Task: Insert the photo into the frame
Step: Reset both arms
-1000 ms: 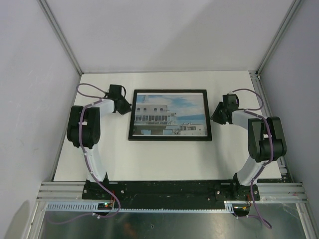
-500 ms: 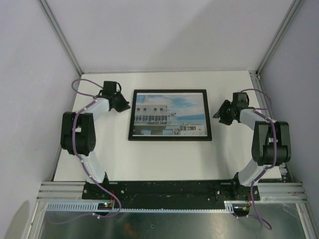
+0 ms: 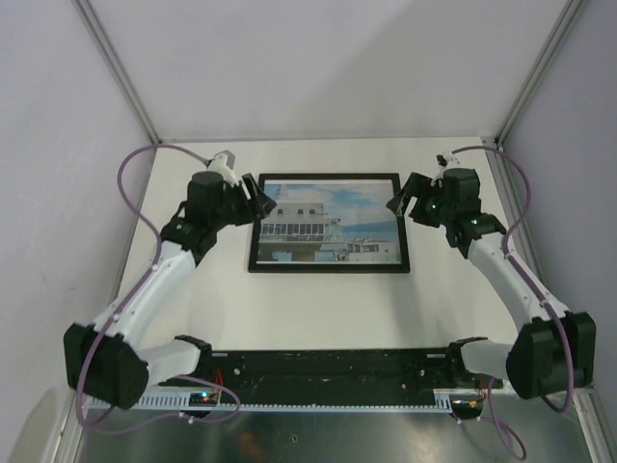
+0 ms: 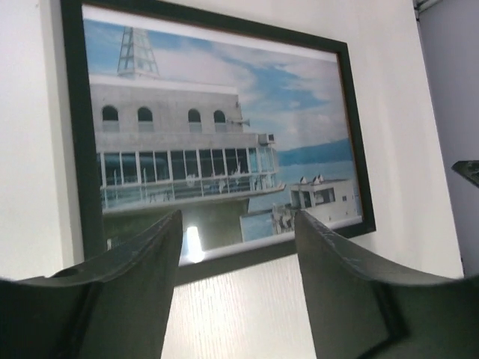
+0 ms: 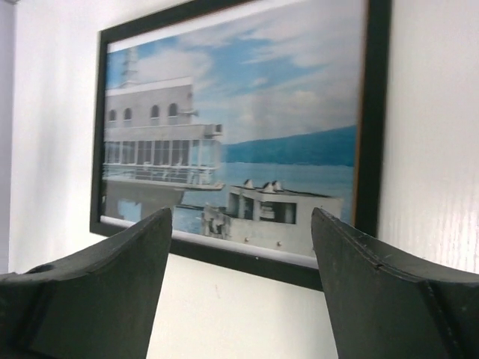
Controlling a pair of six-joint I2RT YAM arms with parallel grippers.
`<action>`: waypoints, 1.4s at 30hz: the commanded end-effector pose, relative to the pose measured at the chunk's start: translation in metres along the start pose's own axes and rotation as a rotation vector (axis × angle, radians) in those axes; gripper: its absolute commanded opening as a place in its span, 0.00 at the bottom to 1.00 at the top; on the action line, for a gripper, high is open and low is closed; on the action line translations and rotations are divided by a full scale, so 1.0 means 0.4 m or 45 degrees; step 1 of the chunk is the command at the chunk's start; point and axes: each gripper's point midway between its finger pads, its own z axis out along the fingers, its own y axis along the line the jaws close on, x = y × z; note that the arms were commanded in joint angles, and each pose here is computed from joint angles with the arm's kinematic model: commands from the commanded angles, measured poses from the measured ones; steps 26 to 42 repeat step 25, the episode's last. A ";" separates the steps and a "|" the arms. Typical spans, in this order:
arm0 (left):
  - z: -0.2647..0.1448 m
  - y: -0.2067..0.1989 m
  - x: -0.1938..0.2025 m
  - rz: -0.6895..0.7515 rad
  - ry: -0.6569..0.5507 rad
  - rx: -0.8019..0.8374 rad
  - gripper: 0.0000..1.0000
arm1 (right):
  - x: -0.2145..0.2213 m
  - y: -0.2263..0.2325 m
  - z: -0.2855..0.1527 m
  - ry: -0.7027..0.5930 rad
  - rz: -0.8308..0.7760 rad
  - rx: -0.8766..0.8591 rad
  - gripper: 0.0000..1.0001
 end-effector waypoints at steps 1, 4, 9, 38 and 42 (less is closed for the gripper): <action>-0.074 0.018 0.055 0.103 0.004 0.041 0.74 | -0.005 0.070 -0.065 -0.104 -0.135 -0.113 0.82; -0.114 0.016 0.087 0.125 0.011 0.086 0.97 | 0.022 0.087 -0.097 -0.152 -0.174 -0.156 0.90; -0.143 0.036 0.130 0.127 0.046 0.071 0.99 | 0.055 0.091 -0.131 -0.202 -0.174 -0.181 0.93; -0.170 0.111 0.125 0.220 -0.043 -0.092 1.00 | 0.049 0.067 -0.120 -0.270 -0.097 -0.125 0.99; -0.170 0.111 0.125 0.220 -0.043 -0.092 1.00 | 0.049 0.067 -0.120 -0.270 -0.097 -0.125 0.99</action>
